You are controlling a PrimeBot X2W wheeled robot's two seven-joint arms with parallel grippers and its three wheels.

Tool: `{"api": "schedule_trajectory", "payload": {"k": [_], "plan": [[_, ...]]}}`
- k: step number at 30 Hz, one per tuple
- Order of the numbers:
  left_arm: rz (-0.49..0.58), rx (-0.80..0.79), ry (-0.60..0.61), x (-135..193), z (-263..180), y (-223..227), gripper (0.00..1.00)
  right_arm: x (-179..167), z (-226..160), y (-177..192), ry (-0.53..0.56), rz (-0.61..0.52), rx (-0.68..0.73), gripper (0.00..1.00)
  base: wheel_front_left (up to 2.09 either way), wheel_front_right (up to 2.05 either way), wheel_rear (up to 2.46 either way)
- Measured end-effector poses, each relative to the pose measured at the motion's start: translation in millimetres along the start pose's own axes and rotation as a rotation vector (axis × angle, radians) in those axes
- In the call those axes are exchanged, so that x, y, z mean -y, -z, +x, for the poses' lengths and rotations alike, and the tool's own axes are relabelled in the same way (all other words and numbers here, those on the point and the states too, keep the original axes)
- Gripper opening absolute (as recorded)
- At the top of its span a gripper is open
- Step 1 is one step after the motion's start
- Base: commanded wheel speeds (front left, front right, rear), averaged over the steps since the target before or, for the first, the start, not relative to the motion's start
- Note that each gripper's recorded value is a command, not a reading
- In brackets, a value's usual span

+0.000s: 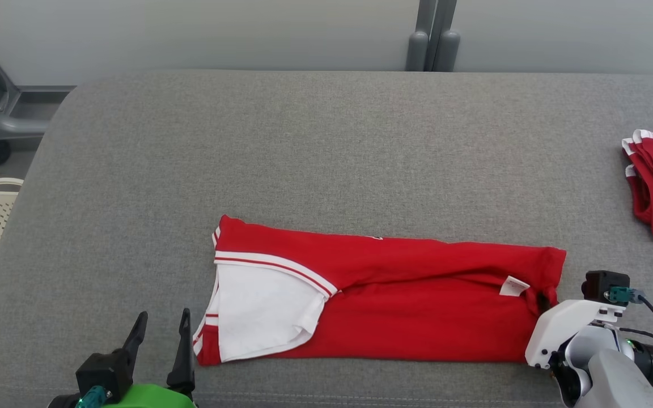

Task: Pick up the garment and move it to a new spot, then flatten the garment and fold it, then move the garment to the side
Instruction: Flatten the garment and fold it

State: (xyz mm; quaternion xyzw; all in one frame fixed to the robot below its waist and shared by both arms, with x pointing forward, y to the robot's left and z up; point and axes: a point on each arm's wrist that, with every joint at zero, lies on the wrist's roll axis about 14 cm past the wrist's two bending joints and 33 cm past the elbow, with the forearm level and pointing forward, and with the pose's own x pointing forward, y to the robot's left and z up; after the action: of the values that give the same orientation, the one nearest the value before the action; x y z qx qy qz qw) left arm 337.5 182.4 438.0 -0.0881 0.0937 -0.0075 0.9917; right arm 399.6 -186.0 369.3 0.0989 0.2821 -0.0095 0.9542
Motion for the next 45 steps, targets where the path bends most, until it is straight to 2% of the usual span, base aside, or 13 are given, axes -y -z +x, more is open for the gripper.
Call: {"api": "schedule_trajectory", "payload": {"k": [6,10,20,27,29,34,45], "plan": [[0.000,0.003,0.001,0.5,1.1,-1.5,1.00,11.6,-2.7,-8.3,0.039,0.036,0.038,0.00,0.00,0.00,0.00],[-0.001,0.004,0.009,3.1,2.2,-1.7,1.00,48.0,-11.3,-29.6,0.142,0.074,0.109,0.00,0.00,0.00,0.00],[0.000,0.020,0.020,6.3,1.3,-5.6,1.00,107.1,-43.4,-76.1,0.311,0.111,0.253,0.00,0.00,0.00,0.00],[0.001,0.025,0.025,8.0,0.3,-6.4,1.00,123.2,-60.8,-82.5,0.356,0.100,0.253,0.00,0.00,0.00,0.00],[0.001,0.026,0.026,8.6,0.2,-6.7,1.00,116.8,-59.0,-81.4,0.324,0.133,0.238,0.00,0.00,0.00,0.00],[0.001,0.031,0.031,10.5,-1.6,-7.6,1.00,72.3,-50.0,-76.5,0.164,0.168,0.181,0.00,0.00,0.00,0.00],[-0.002,0.032,0.047,15.3,-8.5,-6.4,1.00,-61.3,-54.5,-55.0,-0.257,0.134,0.079,0.00,0.00,0.00,0.00]]}}
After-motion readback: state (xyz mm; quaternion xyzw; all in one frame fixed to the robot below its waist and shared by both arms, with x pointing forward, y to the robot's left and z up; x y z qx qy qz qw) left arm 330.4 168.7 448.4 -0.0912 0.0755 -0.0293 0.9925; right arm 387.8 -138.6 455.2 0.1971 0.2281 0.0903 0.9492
